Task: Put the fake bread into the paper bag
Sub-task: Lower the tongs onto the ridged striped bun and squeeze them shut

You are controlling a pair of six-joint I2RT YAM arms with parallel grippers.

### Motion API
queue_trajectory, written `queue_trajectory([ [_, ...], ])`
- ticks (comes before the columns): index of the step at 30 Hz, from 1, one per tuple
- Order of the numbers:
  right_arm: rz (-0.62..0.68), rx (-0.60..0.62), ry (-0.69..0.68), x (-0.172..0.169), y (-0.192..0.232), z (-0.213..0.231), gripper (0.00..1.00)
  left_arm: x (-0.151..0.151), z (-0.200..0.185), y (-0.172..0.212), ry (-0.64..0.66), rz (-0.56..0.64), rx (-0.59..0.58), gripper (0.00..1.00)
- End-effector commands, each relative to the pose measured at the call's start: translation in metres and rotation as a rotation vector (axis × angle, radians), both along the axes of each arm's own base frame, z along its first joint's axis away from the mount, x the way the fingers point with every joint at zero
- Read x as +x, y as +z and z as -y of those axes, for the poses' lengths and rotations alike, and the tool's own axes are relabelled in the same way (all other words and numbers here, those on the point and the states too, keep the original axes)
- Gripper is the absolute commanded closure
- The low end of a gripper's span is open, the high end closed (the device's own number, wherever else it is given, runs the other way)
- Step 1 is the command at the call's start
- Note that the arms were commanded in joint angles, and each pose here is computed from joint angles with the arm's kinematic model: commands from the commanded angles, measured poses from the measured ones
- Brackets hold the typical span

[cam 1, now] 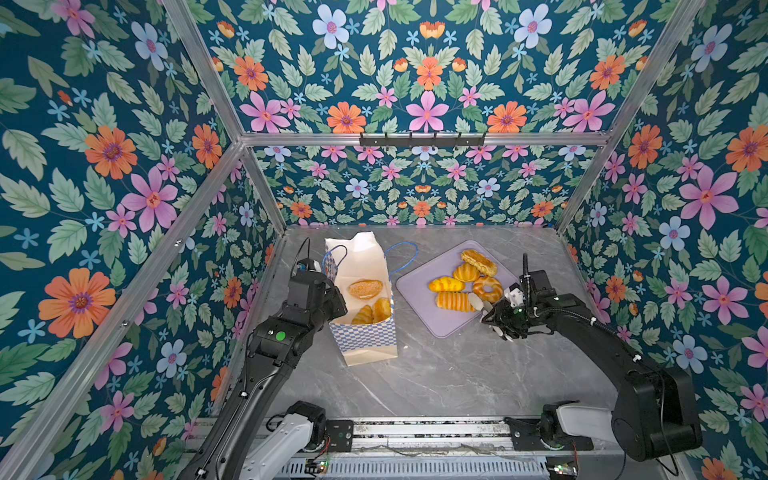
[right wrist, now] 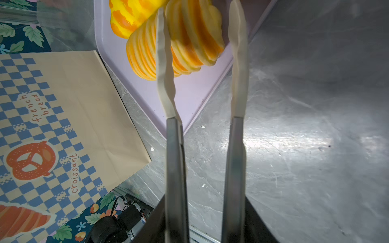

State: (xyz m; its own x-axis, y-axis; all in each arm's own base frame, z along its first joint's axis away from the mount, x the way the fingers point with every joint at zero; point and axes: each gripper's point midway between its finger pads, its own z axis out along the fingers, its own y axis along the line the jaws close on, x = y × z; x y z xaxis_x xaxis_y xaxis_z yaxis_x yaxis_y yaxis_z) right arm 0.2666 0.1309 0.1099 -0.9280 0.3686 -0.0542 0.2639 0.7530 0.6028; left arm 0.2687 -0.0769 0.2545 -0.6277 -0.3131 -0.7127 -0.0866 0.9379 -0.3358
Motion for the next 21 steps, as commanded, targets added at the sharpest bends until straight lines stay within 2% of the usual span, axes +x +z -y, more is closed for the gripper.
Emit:
queue_trajectory([
  [1, 0.022, 0.017, 0.007, 0.006, 0.003, -0.004, 0.55, 0.002, 0.001, 0.001, -0.002, 0.013, -0.001, 0.86],
  [21, 0.050, 0.109, 0.028, 0.022, 0.009, -0.022, 0.55, 0.001, -0.001, 0.002, 0.006, 0.015, 0.001, 0.86],
])
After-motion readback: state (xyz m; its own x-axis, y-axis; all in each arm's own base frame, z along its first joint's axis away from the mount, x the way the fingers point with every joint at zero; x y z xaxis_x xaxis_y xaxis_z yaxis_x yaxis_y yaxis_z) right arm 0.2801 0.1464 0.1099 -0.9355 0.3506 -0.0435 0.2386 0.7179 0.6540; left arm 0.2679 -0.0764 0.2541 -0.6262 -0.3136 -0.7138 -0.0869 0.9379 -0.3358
